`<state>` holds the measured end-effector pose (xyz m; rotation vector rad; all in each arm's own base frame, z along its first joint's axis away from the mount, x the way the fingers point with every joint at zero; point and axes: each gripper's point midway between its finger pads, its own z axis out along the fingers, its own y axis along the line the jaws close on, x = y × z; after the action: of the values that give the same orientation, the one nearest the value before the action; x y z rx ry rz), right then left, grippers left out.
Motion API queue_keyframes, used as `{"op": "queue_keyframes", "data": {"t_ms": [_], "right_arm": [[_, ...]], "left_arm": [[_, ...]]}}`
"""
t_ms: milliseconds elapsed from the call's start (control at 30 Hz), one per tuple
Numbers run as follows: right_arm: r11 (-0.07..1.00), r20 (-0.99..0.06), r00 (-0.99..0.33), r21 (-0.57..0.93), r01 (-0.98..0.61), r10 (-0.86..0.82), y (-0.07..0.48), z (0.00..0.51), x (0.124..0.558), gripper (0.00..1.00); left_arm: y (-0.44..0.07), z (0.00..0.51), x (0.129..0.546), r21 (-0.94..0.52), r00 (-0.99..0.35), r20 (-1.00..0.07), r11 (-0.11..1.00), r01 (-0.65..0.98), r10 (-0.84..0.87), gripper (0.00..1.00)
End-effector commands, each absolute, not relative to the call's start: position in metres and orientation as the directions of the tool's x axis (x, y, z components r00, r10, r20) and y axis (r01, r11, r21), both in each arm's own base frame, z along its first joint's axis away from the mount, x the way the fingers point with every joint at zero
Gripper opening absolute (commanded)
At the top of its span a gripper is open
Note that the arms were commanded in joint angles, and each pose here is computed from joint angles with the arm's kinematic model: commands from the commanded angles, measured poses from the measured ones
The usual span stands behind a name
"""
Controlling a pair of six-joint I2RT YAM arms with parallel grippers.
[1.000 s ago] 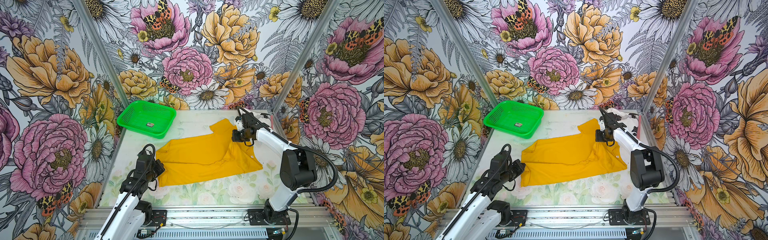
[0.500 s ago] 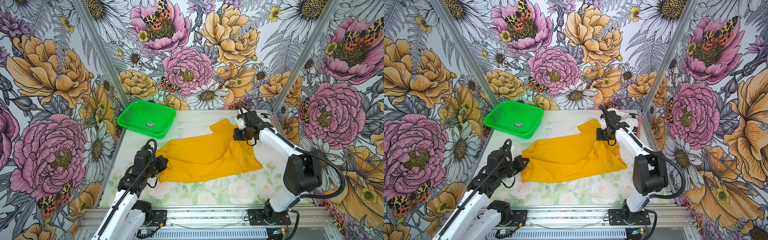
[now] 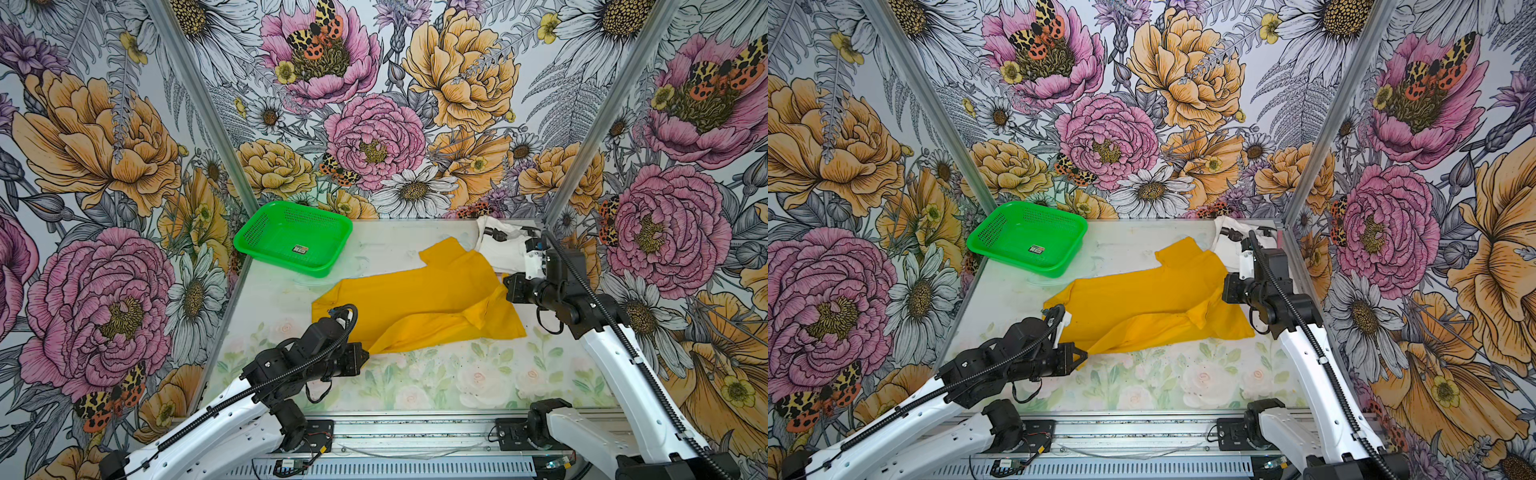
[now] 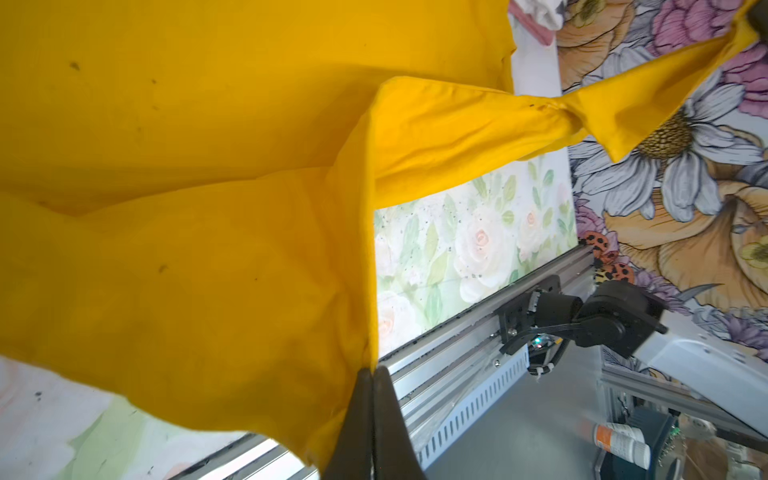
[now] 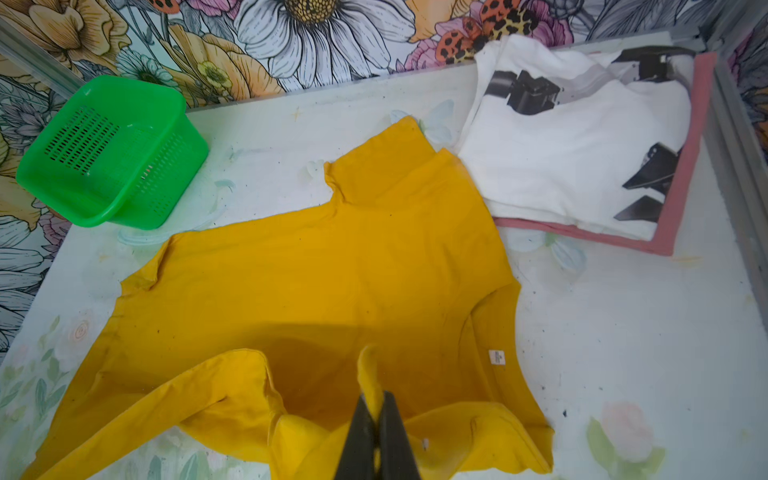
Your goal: Fold and stack the t-shirts
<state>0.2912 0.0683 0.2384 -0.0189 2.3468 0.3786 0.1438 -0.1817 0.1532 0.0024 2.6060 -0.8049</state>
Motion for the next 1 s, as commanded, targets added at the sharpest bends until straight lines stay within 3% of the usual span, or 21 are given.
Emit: {"op": "queue_keyframes", "data": {"t_ms": [0, 67, 133, 200, 233, 300, 367, 467, 567, 767, 967], "right_arm": [[0.958, -0.656, -0.748, 0.269, -0.103, 0.104, 0.066, 0.226, 0.292, 0.0], [0.956, -0.647, -0.756, 0.273, -0.11, 0.098, 0.068, 0.223, 0.293, 0.0], [0.956, -0.645, -0.759, 0.27, -0.112, 0.093, 0.068, 0.221, 0.293, 0.0], [0.957, -0.646, -0.758, 0.266, -0.112, 0.091, 0.068, 0.221, 0.292, 0.0], [0.959, -0.645, -0.759, 0.262, -0.111, 0.088, 0.067, 0.219, 0.292, 0.0], [0.961, -0.643, -0.762, 0.256, -0.109, 0.085, 0.066, 0.217, 0.292, 0.0], [0.961, -0.636, -0.768, 0.256, -0.108, 0.083, 0.066, 0.214, 0.292, 0.0], [0.96, -0.631, -0.772, 0.258, -0.11, 0.081, 0.067, 0.212, 0.293, 0.0], [0.961, -0.632, -0.771, 0.252, -0.111, 0.077, 0.066, 0.212, 0.294, 0.0], [0.961, -0.631, -0.772, 0.251, -0.114, 0.073, 0.067, 0.213, 0.297, 0.0], [0.961, -0.632, -0.771, 0.253, -0.113, 0.076, 0.068, 0.214, 0.3, 0.0]], "left_arm": [[-0.164, 0.124, 0.152, -0.414, -0.921, -0.357, 0.91, 0.006, -0.157, 0.01], [-0.17, 0.116, 0.156, -0.372, -0.937, -0.33, 0.928, 0.022, -0.111, 0.04], [-0.179, 0.114, 0.158, -0.338, -0.947, -0.318, 0.939, 0.062, -0.051, 0.14], [-0.188, 0.116, 0.156, -0.335, -0.95, -0.312, 0.937, 0.096, -0.014, 0.48], [-0.19, 0.119, 0.154, -0.341, -0.949, -0.315, 0.934, 0.108, -0.005, 0.59], [-0.191, 0.12, 0.151, -0.356, -0.949, -0.315, 0.928, 0.113, -0.005, 0.73], [-0.187, 0.119, 0.146, -0.373, -0.951, -0.309, 0.922, 0.109, -0.012, 0.79], [-0.186, 0.11, 0.137, -0.425, -0.96, -0.276, 0.901, 0.09, -0.034, 0.8], [-0.19, 0.095, 0.122, -0.463, -0.974, -0.224, 0.883, 0.08, -0.029, 0.71], [-0.188, 0.067, 0.09, -0.375, -0.975, -0.217, 0.917, 0.134, 0.053, 0.55], [-0.191, 0.054, 0.086, -0.282, -0.966, -0.242, 0.946, 0.157, 0.088, 0.46]]}}
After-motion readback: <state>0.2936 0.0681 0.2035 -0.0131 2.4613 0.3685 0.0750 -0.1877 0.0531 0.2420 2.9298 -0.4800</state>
